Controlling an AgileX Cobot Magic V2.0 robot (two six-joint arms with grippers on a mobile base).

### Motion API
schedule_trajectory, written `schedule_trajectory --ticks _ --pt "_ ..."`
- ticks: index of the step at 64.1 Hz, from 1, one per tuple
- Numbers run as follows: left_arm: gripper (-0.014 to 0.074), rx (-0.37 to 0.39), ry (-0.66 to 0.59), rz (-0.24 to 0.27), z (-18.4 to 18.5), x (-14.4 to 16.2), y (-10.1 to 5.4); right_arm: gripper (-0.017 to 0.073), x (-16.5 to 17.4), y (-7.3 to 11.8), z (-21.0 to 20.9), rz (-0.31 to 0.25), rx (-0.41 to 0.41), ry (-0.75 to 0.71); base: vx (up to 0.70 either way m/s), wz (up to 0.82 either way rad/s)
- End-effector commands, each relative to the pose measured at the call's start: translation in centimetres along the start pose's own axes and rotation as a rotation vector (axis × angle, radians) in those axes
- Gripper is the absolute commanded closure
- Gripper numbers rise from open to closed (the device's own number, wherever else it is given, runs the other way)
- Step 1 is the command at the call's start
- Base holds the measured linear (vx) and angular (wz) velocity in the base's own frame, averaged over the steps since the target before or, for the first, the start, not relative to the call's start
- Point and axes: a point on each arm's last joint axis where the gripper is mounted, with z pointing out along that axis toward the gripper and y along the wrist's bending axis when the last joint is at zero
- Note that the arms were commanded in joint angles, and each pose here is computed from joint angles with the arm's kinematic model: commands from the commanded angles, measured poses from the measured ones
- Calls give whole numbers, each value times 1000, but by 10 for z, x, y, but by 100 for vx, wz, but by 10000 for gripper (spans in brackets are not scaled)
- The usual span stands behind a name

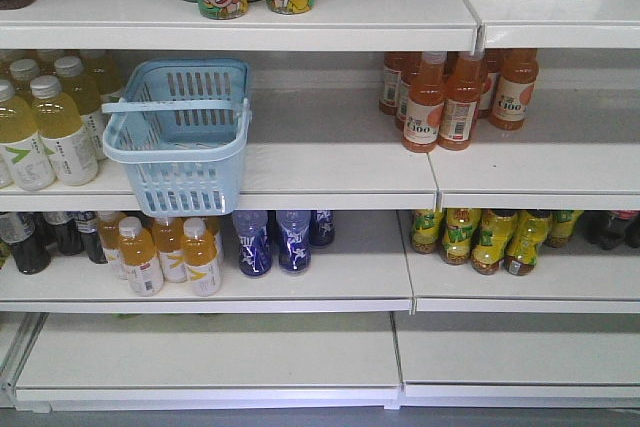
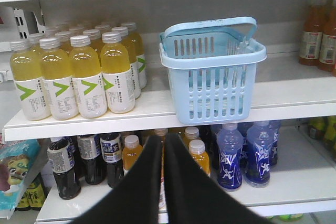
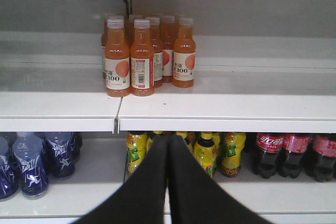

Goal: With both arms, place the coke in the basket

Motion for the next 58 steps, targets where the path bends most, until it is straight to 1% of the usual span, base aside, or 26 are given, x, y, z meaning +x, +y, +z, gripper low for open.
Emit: schedule_trajectory --ticks 1,58 --pt "601 9 -135 -3 -4 -20 -1 569 -5 0 -1 -6 6 -81 6 0" --pt "601 9 -135 -3 -4 -20 -1 569 -5 0 -1 -6 6 -81 4 1"
